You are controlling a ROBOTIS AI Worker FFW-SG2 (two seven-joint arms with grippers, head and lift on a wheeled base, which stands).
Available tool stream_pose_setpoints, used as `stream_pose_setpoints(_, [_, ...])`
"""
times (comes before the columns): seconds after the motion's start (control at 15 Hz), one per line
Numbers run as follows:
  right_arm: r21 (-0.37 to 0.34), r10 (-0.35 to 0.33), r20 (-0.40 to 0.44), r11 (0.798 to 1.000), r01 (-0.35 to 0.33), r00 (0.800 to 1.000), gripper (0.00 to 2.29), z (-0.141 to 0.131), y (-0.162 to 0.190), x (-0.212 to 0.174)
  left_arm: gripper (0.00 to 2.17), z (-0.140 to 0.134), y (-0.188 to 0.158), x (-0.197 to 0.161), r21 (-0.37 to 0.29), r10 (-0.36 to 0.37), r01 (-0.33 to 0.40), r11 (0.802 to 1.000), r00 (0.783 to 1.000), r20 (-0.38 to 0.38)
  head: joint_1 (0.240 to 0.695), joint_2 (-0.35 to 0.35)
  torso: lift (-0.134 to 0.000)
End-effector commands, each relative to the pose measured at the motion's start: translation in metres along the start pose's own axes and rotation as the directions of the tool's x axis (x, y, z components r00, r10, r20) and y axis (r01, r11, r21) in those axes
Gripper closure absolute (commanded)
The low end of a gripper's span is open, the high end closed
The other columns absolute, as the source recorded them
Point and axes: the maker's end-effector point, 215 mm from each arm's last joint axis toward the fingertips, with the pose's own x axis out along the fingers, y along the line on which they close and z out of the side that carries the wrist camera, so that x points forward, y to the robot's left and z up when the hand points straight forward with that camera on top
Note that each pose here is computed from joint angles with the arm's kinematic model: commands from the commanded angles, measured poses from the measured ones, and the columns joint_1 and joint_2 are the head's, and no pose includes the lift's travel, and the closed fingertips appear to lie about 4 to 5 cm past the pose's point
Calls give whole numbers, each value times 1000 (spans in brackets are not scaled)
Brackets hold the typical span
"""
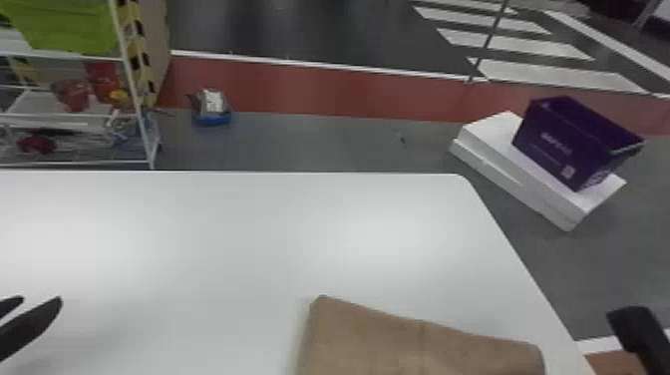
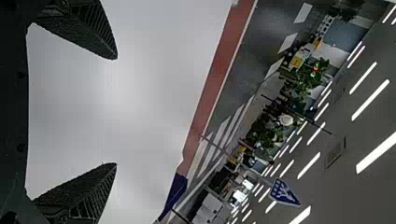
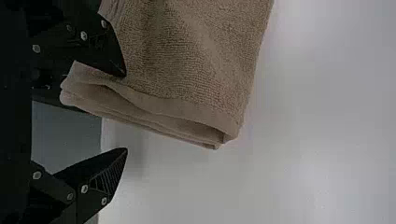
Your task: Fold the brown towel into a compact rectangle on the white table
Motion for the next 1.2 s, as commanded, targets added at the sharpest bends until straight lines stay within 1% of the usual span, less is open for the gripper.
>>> stream_pose_setpoints(0.0, [-6, 14, 4, 1000, -14, 1000, 680, 7, 7, 4, 63, 0, 0, -1, 0, 1, -1, 1000, 1000, 1, 695, -211, -124])
stream_pose_setpoints(0.13, [-19, 26, 5, 999, -26, 1000, 1190, 12, 14, 7, 63, 1, 0, -1, 1, 1, -1, 1000, 1000, 3, 695, -201, -124])
stream_pose_setpoints(0.2, [-21, 27, 1, 999, -27, 1000, 1237, 12, 15, 10, 63, 1, 1, -2, 1, 3, -3, 1000, 1000, 2, 695, -195, -124])
stream_pose_setpoints(0.27, [-26, 28, -2, 999, -28, 1000, 1237, 14, 17, 13, 63, 1, 1, -2, 2, 2, -2, 1000, 1000, 3, 695, -183, -124])
stream_pose_setpoints(0.4, [-37, 66, 9, 997, -65, 998, 1237, 24, 32, 19, 63, 1, 2, -3, 0, 5, -5, 1000, 1000, 4, 695, -174, -124])
stream_pose_setpoints(0.47, [-54, 89, 15, 995, -88, 996, 1237, 32, 45, 24, 63, 2, 2, -4, 2, 6, -6, 1000, 1000, 5, 695, -168, -124])
stream_pose_setpoints(0.53, [-65, 94, 32, 994, -91, 995, 1237, 43, 53, 27, 63, 3, 2, -4, 3, 6, -6, 1000, 1000, 6, 695, -157, -124])
stream_pose_setpoints(0.6, [-68, 92, 48, 994, -88, 995, 1237, 54, 55, 29, 63, 3, 1, -4, 3, 4, -4, 1000, 1000, 7, 695, -127, -124])
stream_pose_setpoints(0.67, [-65, 92, 66, 994, -88, 994, 1237, 65, 53, 27, 63, 4, 2, -5, 5, 6, -6, 1000, 1000, 10, 695, -112, -124])
stream_pose_setpoints(0.8, [-43, 69, 93, 997, -65, 993, 1237, 78, 37, 20, 63, 3, 5, -9, 2, 15, -15, 1000, 1000, 9, 695, -94, -124])
stream_pose_setpoints(0.87, [-22, 44, 106, 999, -42, 993, 1237, 85, 24, 18, 63, 3, 5, -9, 0, 14, -14, 1000, 1000, 9, 695, -94, -124])
stream_pose_setpoints(0.93, [6, 24, 115, 1000, -25, 993, 1237, 88, 11, 18, 63, 4, 4, -7, 2, 10, -10, 1000, 1000, 11, 695, -109, -124])
stream_pose_setpoints(1.07, [51, 55, 146, 997, -63, 988, 1234, 97, 4, 15, 63, 5, 1, -5, 3, 6, -6, 1000, 1000, 13, 695, -142, -124])
stream_pose_setpoints(1.13, [57, 55, 150, 996, -64, 987, 1234, 98, 2, 15, 63, 5, 1, -5, 3, 6, -6, 1000, 1000, 13, 695, -153, -124])
